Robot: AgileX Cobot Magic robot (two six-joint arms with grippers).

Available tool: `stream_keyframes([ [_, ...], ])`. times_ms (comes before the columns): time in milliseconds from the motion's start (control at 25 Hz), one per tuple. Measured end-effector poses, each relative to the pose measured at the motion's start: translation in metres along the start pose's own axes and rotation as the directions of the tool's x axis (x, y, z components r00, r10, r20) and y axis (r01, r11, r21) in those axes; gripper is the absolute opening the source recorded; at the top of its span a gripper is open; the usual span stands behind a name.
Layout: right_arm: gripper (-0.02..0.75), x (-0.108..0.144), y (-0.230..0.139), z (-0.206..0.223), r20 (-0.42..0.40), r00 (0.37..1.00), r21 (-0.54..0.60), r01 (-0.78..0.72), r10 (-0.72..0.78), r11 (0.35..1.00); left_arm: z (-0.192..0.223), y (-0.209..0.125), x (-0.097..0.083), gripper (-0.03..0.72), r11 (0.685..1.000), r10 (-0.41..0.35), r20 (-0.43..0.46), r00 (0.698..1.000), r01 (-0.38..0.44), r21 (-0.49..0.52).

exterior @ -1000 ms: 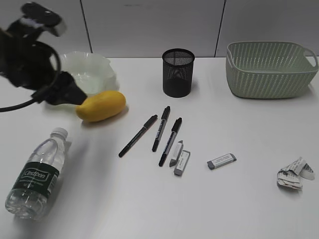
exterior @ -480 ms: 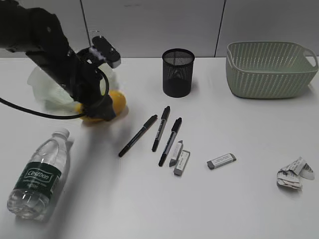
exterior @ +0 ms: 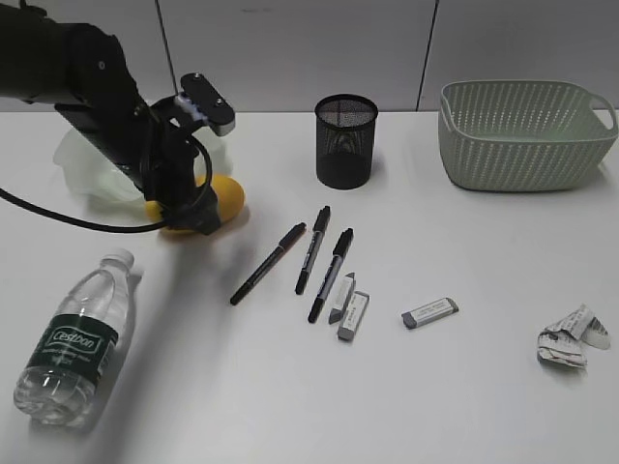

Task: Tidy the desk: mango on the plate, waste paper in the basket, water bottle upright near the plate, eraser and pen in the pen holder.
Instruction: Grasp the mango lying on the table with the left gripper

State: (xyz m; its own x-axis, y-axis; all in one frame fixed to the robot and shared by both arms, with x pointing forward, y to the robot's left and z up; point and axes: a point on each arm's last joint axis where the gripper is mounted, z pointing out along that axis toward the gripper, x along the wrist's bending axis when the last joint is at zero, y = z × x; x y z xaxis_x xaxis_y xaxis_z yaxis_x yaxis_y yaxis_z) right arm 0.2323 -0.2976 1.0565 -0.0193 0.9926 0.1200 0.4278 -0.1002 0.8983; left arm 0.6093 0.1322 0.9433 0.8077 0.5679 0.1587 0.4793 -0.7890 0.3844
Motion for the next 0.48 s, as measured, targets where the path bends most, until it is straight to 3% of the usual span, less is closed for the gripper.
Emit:
stream_keyframes([
  [240,0.329,0.0,0.0,0.0,0.0,1.0,0.0,0.0,0.0,1.0,0.0001,0.0004,-0.0068,0.519,1.0,-0.011,0.035,0.999,0.01,0.029],
  [480,0.329,0.0,0.0,0.0,0.0,1.0,0.0,0.0,0.0,1.0,-0.0062,0.0062,-0.003,0.507,0.999,-0.02,-0.007,1.0,0.019,-0.027],
])
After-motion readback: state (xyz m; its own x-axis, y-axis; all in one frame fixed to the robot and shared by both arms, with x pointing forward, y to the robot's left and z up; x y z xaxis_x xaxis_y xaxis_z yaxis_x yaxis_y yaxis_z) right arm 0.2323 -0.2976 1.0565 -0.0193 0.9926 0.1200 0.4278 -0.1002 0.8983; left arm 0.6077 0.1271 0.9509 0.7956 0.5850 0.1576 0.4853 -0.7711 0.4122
